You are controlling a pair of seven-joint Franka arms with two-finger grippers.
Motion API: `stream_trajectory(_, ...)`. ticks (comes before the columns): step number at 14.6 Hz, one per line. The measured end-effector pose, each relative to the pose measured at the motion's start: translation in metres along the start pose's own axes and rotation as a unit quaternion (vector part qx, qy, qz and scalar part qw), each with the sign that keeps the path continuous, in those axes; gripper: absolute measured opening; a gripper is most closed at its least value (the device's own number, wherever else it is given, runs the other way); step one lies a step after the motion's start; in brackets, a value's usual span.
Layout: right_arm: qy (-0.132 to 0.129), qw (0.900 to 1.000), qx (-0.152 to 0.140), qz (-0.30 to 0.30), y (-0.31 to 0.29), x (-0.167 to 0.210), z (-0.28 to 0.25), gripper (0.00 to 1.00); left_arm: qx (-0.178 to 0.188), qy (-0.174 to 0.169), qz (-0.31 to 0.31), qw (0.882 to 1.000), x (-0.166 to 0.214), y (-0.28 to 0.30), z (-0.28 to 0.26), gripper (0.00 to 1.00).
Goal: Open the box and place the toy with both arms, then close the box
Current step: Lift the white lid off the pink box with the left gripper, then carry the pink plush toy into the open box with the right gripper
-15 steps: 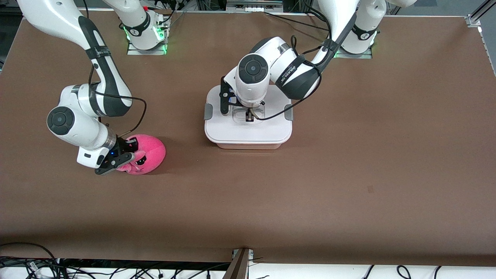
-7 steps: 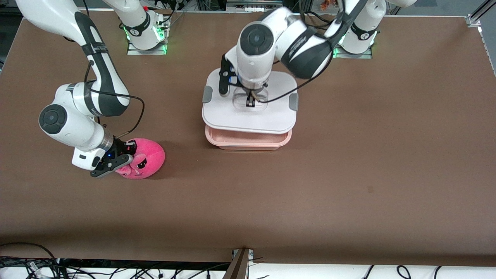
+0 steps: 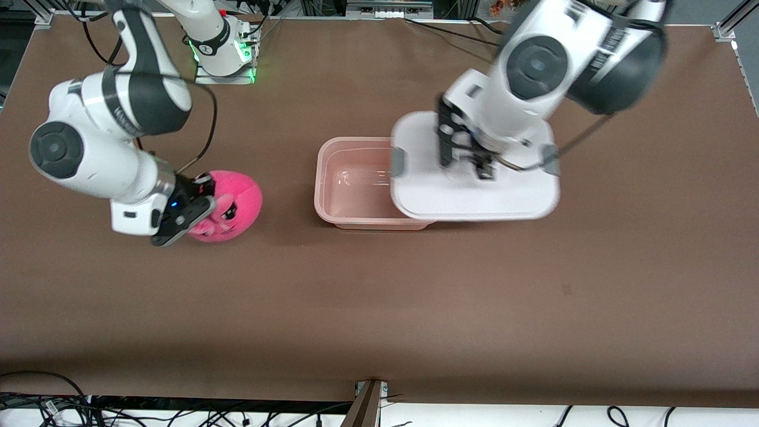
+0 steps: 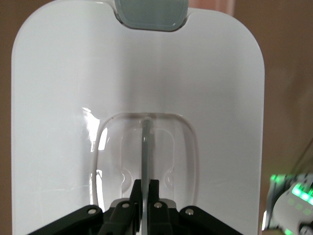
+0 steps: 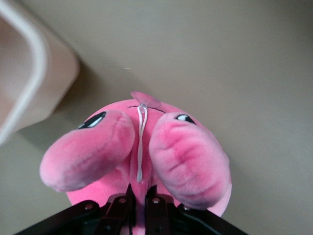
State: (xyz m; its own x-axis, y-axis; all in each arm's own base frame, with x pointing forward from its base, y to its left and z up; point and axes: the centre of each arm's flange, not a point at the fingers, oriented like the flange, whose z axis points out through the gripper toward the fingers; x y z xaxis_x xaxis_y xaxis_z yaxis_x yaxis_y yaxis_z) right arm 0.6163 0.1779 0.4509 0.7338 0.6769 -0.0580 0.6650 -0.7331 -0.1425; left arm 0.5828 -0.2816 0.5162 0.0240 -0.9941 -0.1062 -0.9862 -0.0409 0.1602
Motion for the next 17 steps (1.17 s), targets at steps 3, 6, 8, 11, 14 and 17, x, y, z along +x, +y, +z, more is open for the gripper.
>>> stream_trajectory(3,-0.002,0.997,0.008,-0.071,-0.076,0.028,-0.005,0.08,0.006,-0.027,0.006,1.000,-0.086,-0.039,0.005,0.07)
stream_trajectory(6,-0.009,0.991,-0.001,-0.134,-0.139,0.045,-0.003,0.08,0.003,-0.035,-0.007,0.999,-0.118,-0.050,0.010,0.07)
stream_trajectory(8,-0.018,0.985,-0.018,-0.173,-0.179,0.053,0.002,0.08,0.000,-0.032,-0.022,0.999,-0.138,-0.056,0.013,0.07)
stream_trajectory(11,-0.036,0.974,-0.042,-0.221,-0.228,0.063,0.018,0.08,-0.016,-0.019,-0.029,0.999,-0.176,-0.069,0.025,0.07)
stream_trajectory(14,-0.057,0.966,-0.063,-0.245,-0.240,0.071,0.041,0.08,-0.027,-0.014,-0.026,0.999,-0.185,-0.075,0.036,0.07)
stream_trajectory(17,-0.063,0.961,-0.069,-0.260,-0.250,0.081,0.056,0.08,-0.029,-0.014,-0.020,0.999,-0.178,-0.075,0.039,0.07)
